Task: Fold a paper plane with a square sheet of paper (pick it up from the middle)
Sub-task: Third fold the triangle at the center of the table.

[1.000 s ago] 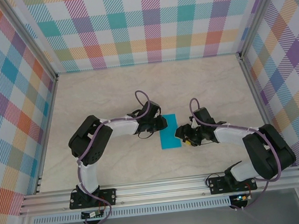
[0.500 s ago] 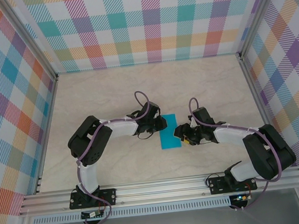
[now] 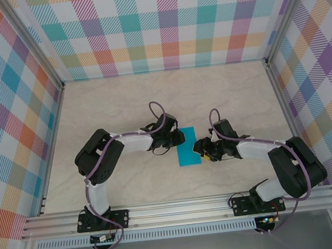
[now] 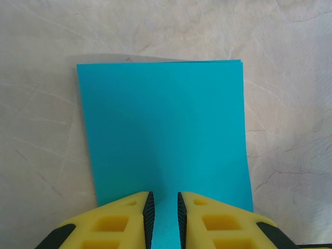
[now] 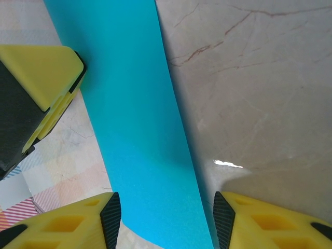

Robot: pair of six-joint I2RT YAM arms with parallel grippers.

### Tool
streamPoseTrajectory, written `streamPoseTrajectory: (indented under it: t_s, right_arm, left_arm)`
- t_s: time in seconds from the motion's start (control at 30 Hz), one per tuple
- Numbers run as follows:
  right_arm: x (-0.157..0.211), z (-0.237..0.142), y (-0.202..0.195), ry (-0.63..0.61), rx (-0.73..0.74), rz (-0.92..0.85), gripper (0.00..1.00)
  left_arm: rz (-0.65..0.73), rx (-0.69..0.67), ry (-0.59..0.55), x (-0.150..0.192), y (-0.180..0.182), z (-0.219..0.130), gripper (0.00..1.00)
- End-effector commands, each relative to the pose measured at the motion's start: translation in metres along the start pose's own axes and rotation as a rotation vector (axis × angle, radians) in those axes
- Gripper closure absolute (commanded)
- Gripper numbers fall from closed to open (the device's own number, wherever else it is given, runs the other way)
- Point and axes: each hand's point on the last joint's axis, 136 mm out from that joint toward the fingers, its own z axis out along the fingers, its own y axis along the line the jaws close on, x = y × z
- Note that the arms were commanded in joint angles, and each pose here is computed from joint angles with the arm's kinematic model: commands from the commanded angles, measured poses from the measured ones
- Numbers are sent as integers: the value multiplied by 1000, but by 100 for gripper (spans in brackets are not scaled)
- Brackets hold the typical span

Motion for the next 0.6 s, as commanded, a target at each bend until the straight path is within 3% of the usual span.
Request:
streamPoseTrajectory:
  t_s: [0.0,0.57]
  right_arm:
    - [-3,1,12,1,-40,-8,48]
    - [-4,4,9,4,-32,0,48]
  left_arm:
    - [-14,-70,53,17,22,-1,77]
    - [-18,-64,57,17,20,-2,78]
